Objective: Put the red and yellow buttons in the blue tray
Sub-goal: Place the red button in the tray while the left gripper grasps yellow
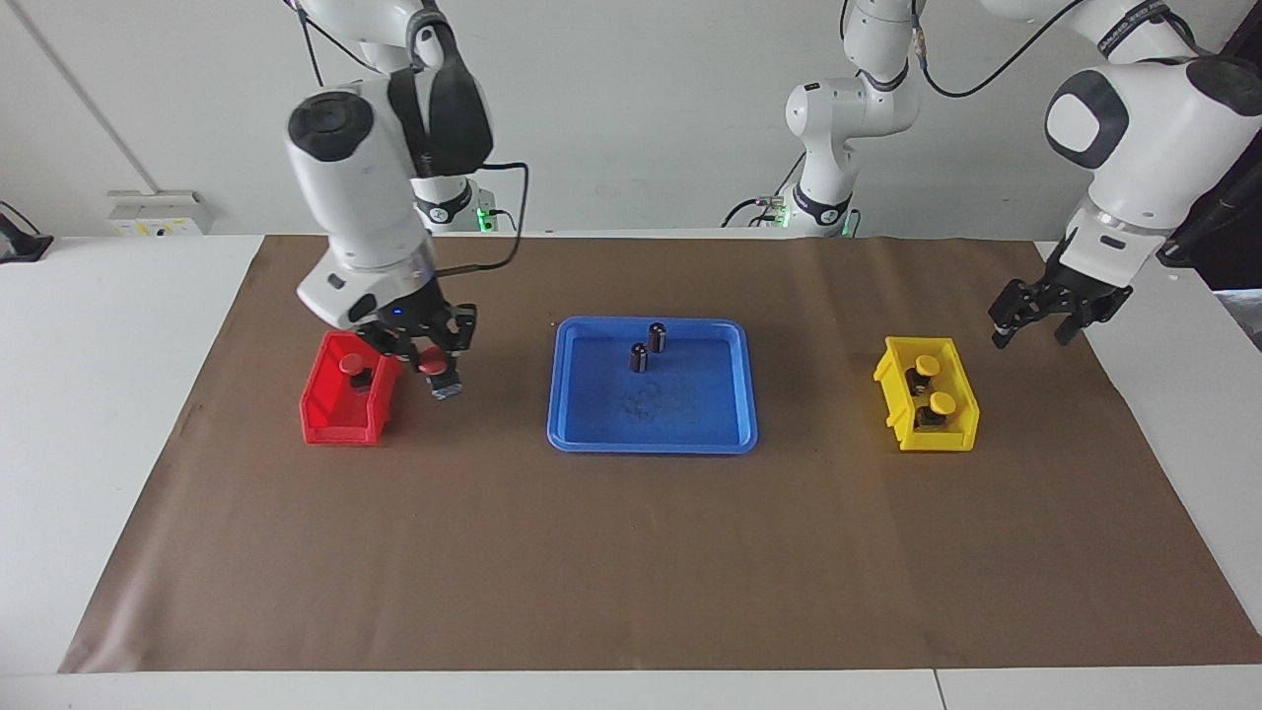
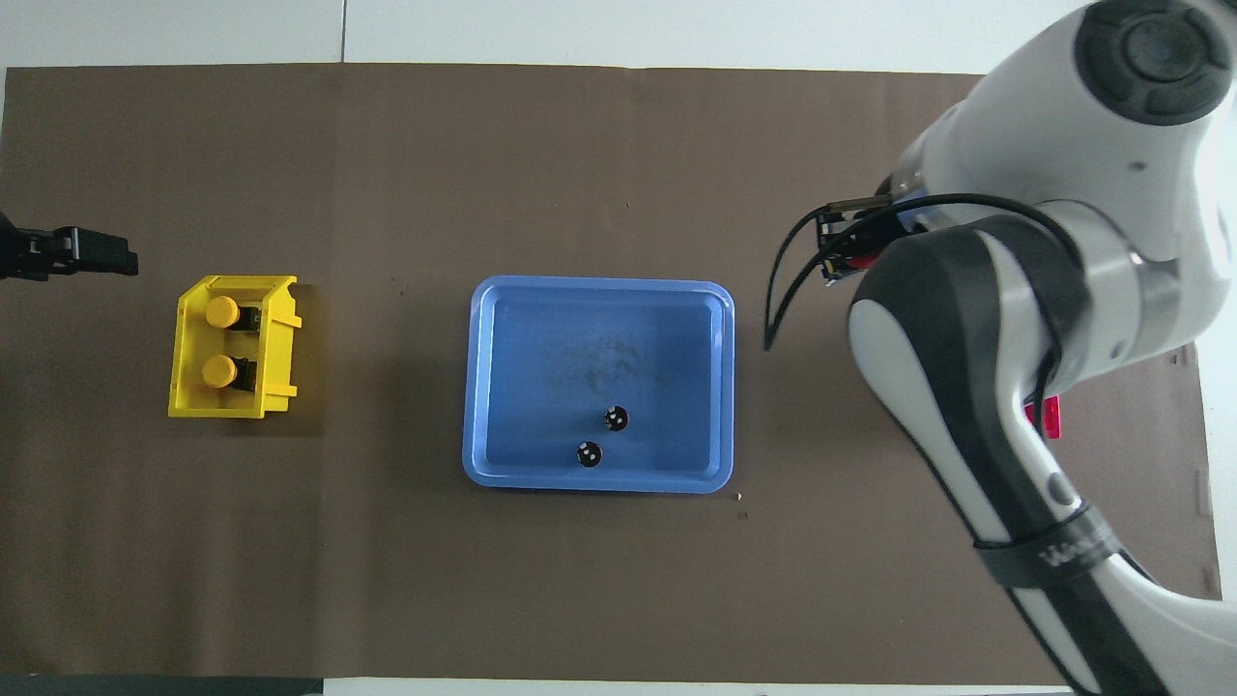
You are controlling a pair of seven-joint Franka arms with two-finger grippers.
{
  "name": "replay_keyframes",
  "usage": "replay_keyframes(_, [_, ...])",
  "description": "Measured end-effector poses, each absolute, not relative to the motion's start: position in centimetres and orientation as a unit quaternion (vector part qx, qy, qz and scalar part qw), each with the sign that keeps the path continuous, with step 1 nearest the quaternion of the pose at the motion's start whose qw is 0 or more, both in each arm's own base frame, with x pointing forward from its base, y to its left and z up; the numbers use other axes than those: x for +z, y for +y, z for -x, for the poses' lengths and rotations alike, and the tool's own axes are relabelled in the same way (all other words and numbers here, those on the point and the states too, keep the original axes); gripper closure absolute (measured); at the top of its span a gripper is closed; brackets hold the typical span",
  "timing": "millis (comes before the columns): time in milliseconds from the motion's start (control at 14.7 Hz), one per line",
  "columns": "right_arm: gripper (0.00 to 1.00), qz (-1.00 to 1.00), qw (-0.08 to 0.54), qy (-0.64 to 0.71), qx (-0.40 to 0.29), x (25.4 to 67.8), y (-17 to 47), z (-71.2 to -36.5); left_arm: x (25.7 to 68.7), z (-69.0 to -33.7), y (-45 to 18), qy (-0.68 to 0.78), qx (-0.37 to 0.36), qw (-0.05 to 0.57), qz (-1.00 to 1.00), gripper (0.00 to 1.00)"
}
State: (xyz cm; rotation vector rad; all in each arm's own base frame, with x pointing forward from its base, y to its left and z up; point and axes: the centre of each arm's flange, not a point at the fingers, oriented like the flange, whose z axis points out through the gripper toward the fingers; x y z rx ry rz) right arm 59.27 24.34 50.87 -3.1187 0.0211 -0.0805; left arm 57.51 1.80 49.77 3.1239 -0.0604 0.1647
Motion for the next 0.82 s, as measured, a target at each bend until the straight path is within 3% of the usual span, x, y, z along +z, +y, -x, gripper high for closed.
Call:
replay_keyframes(68, [0.59, 0.999, 0.015, 0.033, -0.025, 49.4, 29.3, -57.8, 47.9, -57.5, 1.6, -0.021, 0.053, 0.006, -0.998, 0.12])
replay_keyframes(136, [0.59, 0.998, 0.013, 0.053, -0.019, 47.6, 33.4, -56.4, 46.3, -57.7, 1.3, -0.023, 0.053, 0.006, -0.998, 0.16])
replay_keyframes(204, [0.59, 0.998, 0.012, 0.064, -0.019, 45.8, 36.6, -55.3, 44.9, -57.9, 1.2, -0.024, 0.053, 0.005, -0.998, 0.26])
replay_keyframes(272, [0.59, 0.997, 0.012, 0.067, -0.023, 44.2, 38.9, -54.7, 43.9, -58.1, 1.0, -0.025, 0.053, 0.005, -0.998, 0.26])
replay_keyframes(544, [0.59, 0.996, 0.007, 0.079, -0.026, 39.9, 39.9, -55.7, 41.4, -58.7, 0.0, -0.033, 0.044, 0.005, -0.998, 0.38])
replay_keyframes(816, [0.59, 0.996, 0.009, 0.084, -0.028, 37.5, 39.4, -56.1, 39.3, -58.1, -0.8, -0.04, 0.036, 0.006, -0.999, 0.38])
